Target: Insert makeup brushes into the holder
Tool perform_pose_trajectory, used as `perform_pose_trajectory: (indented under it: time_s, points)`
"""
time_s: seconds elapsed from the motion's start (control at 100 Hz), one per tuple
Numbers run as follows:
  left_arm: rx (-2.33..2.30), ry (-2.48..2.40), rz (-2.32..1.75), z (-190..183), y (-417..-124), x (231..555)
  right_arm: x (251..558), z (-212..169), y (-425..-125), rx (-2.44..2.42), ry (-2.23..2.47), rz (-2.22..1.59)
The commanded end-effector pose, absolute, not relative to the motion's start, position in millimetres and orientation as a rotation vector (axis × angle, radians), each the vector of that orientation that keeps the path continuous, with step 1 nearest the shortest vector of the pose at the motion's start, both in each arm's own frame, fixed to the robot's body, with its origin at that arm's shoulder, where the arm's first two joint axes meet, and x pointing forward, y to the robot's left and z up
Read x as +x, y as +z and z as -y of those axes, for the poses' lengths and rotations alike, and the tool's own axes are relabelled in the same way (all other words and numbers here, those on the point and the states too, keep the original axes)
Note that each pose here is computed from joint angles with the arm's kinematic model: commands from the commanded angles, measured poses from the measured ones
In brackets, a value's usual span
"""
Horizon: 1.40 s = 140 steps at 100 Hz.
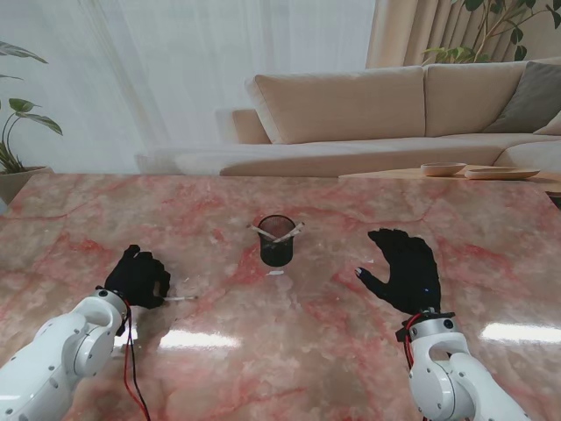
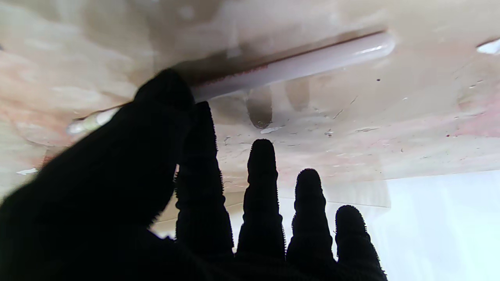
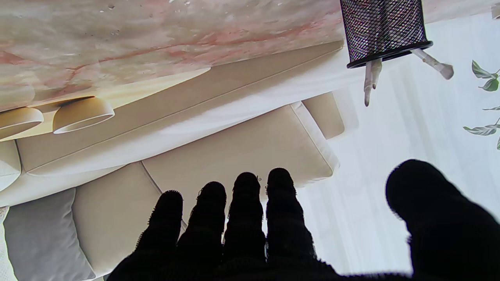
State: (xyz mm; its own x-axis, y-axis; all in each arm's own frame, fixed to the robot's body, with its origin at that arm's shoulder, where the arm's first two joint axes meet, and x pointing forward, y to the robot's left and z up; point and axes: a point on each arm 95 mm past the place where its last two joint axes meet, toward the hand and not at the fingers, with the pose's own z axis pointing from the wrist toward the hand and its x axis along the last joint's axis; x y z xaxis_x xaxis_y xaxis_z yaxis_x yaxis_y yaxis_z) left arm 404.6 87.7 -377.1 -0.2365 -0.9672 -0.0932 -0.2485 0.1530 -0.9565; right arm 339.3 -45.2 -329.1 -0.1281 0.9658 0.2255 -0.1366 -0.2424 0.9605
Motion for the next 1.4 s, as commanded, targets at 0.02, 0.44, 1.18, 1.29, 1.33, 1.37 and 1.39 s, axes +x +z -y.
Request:
perform_pose_trajectory:
  time_s: [0.02, 0.44, 1.18, 1.29, 1.33, 1.37, 1.39]
  points:
    - [-1.253, -1.064, -1.693, -91.8, -405.0, 390.7, 336.9, 45.8, -331.5, 1.23, 1.529, -1.054]
    - [-1.25, -1.018, -1.763, -83.0, -407.9, 389.3, 336.9, 48.7, -330.9, 1.244, 1.538, -1.028]
    - [-1.291, -1.068, -1.755, -78.7, -415.3, 386.5, 337.5, 43.4, -326.1, 1.232, 1.558, -1.023]
    - [-1.294, -1.066, -1.764, -79.5, -411.5, 386.3, 337.8, 43.2, -326.2, 1.23, 1.559, -1.025]
    - [-1.299, -1.081, -1.753, -79.5, -411.1, 386.5, 338.0, 43.0, -326.3, 1.231, 1.559, -1.024]
    - [-1.311, -1.09, -1.745, -80.0, -409.8, 386.3, 338.1, 42.9, -326.5, 1.23, 1.56, -1.024]
    - [-1.319, -1.099, -1.739, -80.3, -409.5, 386.1, 338.2, 42.8, -326.6, 1.23, 1.56, -1.024]
